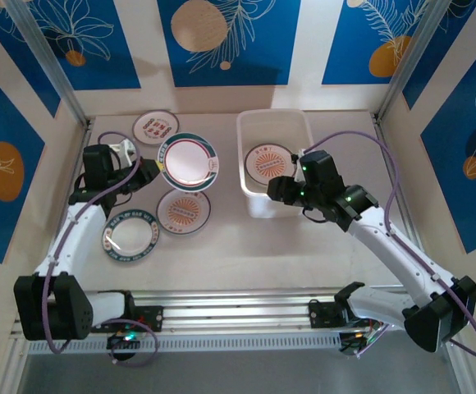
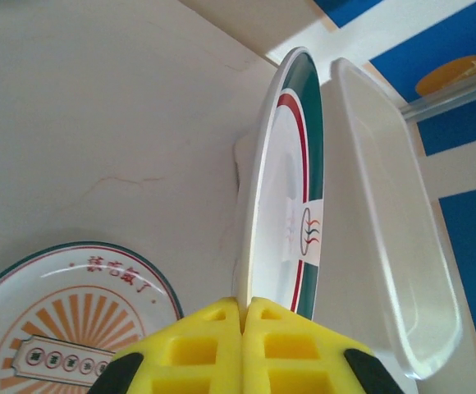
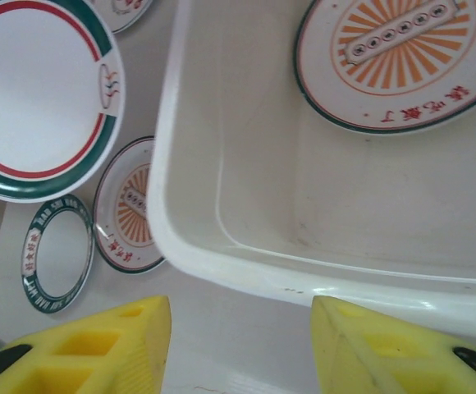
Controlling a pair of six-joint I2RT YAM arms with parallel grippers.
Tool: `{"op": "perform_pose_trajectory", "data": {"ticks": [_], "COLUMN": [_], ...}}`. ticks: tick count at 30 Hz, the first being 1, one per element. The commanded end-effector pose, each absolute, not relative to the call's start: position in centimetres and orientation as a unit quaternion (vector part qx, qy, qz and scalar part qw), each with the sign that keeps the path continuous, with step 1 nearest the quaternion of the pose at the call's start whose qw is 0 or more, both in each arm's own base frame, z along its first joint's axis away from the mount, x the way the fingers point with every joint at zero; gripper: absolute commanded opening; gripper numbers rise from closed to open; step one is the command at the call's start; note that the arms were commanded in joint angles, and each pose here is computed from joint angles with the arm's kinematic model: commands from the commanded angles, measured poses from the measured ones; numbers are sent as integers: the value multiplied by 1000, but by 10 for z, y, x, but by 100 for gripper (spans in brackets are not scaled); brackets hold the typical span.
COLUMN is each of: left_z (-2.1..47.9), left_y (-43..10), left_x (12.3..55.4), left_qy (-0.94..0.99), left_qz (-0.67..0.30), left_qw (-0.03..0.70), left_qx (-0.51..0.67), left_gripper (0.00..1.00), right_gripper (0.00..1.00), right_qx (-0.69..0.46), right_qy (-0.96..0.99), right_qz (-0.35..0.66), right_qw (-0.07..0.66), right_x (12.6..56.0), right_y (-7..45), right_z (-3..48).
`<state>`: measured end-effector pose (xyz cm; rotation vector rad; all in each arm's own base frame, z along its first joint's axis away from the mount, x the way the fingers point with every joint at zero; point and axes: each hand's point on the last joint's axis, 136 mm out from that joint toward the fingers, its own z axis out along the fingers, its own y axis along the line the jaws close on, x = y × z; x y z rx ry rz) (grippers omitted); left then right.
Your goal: Place the plates into the plastic bin on the countertop
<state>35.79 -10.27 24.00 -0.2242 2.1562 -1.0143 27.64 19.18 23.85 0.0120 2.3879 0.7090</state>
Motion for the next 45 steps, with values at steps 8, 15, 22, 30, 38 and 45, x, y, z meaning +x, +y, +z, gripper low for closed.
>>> {"op": "perform_pose_trajectory", "data": {"ticks": [8, 15, 22, 30, 38, 45], "left_z": [293, 309, 322, 328, 335, 341], "left_y": [-140, -149, -150, -156, -165, -172], "left_x": [344, 335, 328, 327, 325, 325], "left_qy": [816, 806, 798, 790, 785, 778], "left_qz": [-422, -432, -440, -461, -473, -484], "left_qw": [394, 404, 411, 405, 400, 400], "left_qx": [-17, -3, -2, -4, 1, 4], "left_gripper": [0, 0, 0, 0, 0, 0], "right_gripper": [50, 50, 50, 50, 50, 50], "right_qx": [-96, -79, -54, -42, -51, -53], "right_qy": [863, 878, 876, 873, 861, 857], "right_qz": [345, 319, 334, 350, 378, 392], "right_qw": [356, 348, 343, 337, 335, 330], "right_x": [267, 278, 293, 309, 323, 337], "right_y": [245, 253, 254, 254, 257, 260], "right_z": [281, 273, 270, 266, 267, 265]}}
